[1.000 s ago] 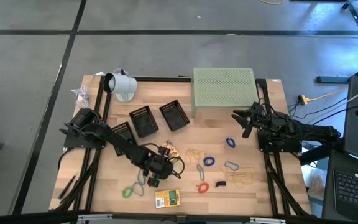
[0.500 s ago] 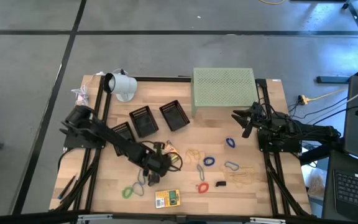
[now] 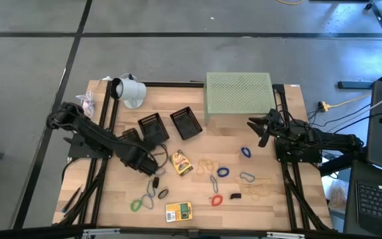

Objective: Pick & Place Office Desk Supplies
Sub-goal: Put the black rubber band into the left black basket, then put the blue rubber band into the left black basket

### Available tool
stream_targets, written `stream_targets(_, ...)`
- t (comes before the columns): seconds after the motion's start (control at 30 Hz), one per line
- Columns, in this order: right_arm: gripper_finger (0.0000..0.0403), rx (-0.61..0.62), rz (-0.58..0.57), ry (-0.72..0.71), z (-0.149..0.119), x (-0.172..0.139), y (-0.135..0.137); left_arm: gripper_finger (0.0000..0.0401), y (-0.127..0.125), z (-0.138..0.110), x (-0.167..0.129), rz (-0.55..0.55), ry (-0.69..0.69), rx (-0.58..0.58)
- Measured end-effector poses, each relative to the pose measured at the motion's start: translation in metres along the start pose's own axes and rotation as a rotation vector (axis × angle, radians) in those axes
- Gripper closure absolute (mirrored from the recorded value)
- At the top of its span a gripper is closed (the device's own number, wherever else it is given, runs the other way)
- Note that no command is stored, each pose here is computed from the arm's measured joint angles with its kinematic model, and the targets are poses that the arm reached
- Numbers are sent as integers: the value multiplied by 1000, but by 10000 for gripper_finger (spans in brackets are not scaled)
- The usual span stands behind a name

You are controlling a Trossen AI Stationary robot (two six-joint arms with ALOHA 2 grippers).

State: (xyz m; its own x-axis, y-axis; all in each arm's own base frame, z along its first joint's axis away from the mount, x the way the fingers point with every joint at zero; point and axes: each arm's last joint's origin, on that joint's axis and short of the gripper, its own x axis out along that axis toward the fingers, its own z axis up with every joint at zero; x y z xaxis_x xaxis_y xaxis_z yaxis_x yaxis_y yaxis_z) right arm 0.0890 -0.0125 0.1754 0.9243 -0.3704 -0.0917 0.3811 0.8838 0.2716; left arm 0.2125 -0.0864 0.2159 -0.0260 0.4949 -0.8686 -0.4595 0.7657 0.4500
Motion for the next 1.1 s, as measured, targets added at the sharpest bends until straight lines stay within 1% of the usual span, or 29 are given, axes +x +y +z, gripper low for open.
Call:
stream_targets(0.1, 272, 0, 0, 0, 0, 0, 0, 394, 2, -9, 9, 8, 64, -82)
stream_targets(0.23, 272, 1, 0, 0, 0, 0, 0, 393, -1, -22, 26, -10, 210, -123)
stream_targets(0.3, 272, 11, 0, 0, 0, 0, 0, 393, -1, -28, 33, -1, 280, -150)
stream_targets(0.37, 272, 21, 0, 0, 0, 0, 0, 389, 0, -31, 35, 16, 314, -186)
stream_targets(0.47, 272, 23, 0, 0, 0, 0, 0, 373, 1, -31, 34, 20, 316, -221)
stream_targets(0.8, 272, 23, 0, 0, 0, 0, 0, 297, 1, -28, 29, -2, 313, -236)
stream_targets(0.97, 272, 28, 0, 0, 0, 0, 0, 288, -1, -25, 24, -61, 376, -256)
stream_targets(1.03, 272, 31, 0, 0, 0, 0, 0, 289, -3, -18, 18, -109, 365, -279)
stream_targets(1.1, 272, 30, 0, 0, 0, 0, 0, 292, -5, -8, 9, -161, 322, -303)
